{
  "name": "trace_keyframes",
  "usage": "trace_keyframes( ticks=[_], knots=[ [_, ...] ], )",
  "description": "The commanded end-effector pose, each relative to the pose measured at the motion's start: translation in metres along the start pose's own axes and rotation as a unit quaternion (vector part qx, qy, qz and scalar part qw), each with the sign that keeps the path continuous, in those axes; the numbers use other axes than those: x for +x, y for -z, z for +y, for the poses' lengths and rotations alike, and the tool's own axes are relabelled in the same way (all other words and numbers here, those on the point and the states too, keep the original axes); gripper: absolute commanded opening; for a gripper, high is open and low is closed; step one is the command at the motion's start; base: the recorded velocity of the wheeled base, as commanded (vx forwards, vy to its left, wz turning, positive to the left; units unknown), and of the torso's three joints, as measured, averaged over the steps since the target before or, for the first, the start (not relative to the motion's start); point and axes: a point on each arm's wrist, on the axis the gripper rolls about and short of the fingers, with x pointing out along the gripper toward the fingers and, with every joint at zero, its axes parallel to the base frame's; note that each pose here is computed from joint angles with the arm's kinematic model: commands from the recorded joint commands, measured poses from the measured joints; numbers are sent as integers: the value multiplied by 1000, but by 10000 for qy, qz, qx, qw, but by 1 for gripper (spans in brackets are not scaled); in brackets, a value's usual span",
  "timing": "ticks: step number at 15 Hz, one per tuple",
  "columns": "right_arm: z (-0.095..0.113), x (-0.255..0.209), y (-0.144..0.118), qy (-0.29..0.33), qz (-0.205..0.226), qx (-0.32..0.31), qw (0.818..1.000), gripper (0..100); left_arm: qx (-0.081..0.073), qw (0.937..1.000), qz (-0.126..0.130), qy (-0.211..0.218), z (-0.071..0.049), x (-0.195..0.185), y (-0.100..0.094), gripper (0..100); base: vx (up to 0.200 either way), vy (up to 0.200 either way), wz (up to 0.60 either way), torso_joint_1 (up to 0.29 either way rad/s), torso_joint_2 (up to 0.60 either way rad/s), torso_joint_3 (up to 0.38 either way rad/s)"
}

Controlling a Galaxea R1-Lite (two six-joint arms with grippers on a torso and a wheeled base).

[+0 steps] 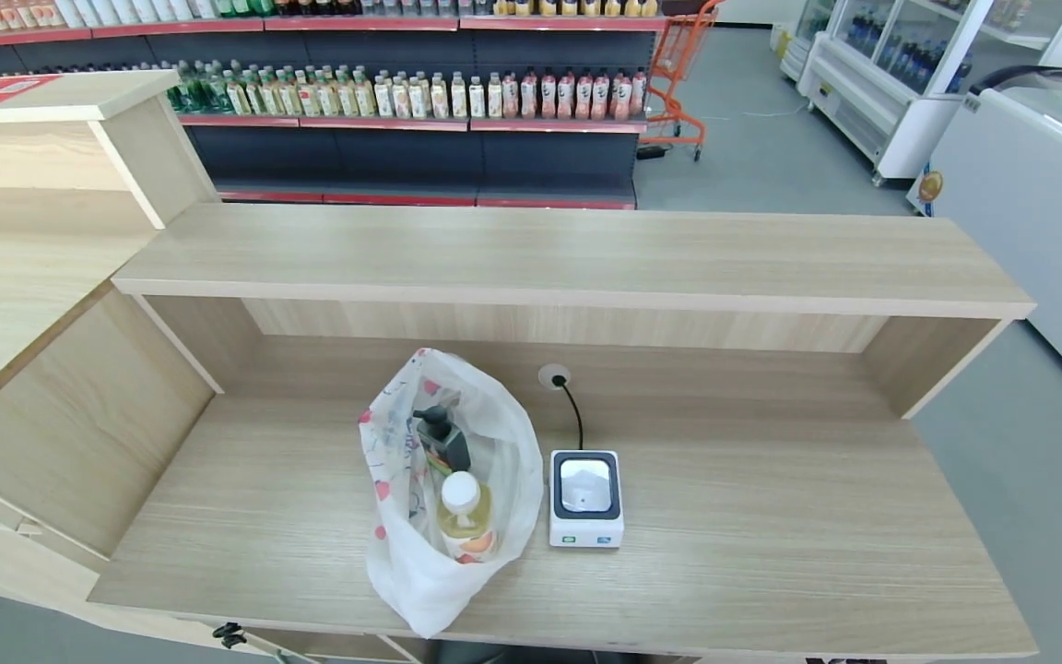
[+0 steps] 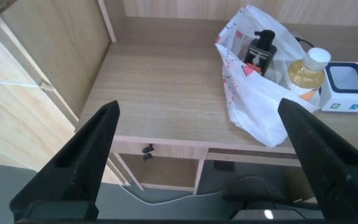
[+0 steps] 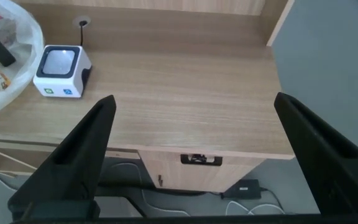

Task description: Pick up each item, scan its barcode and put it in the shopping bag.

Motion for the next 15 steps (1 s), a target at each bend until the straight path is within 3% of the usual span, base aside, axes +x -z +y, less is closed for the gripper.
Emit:
trace_keyframes(
  ticks=[1,4,5,15],
  knots=[
    [0,0,0,-11,18,3,10000,100,-4,10000,23,-5,0,0,0,100,200,0,0,-12,-7,2],
    [0,0,0,-18,10,3,10000,100,-20,10000,-23,-13,0,0,0,100,67,0,0,-2,-2,1],
    [0,0,0,-11,26,3,10000,0,-20,10000,-23,-13,0,0,0,100,0,0,0,0,0,0],
    [0,0,0,-11,18,49,10000,0,-20,10000,-23,-13,0,0,0,100,0,0,0,0,0,0]
  ],
)
